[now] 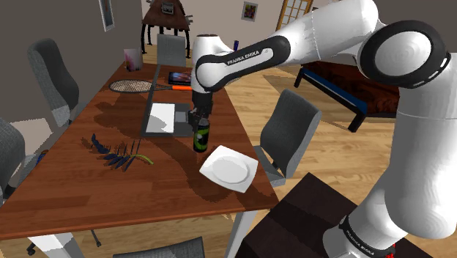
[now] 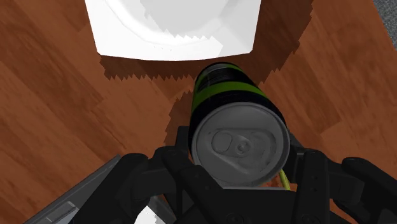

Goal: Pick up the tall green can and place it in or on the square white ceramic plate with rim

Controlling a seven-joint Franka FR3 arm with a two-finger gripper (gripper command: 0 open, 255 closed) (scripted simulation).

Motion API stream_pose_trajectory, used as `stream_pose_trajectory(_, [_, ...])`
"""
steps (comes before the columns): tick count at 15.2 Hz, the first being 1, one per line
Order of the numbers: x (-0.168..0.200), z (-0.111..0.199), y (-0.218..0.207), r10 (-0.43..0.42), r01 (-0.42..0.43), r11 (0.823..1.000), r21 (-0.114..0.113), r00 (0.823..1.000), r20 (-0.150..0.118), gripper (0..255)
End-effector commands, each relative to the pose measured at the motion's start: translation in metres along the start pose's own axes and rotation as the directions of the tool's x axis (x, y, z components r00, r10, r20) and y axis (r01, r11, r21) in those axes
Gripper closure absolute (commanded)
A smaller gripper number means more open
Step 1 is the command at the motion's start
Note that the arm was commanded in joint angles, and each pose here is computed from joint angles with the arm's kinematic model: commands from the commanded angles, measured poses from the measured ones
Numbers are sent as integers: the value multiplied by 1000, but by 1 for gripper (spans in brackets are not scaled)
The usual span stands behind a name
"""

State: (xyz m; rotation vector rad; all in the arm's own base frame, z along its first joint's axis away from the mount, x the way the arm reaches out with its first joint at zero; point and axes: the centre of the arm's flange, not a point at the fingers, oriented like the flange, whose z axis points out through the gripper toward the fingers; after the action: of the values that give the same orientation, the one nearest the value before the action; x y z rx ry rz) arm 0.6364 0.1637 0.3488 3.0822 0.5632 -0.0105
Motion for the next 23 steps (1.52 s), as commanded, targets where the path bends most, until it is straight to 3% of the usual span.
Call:
stream_pose_trajectory(1, [-23,-4,11,0,0,1000,0,1000,-1,255])
stream_pose_trajectory(11, [-144,-34,66,0,0,1000,0,1000,-1,255])
stream_pose_trajectory(23, [-143,29,65,0,0,1000,0,1000,-1,255])
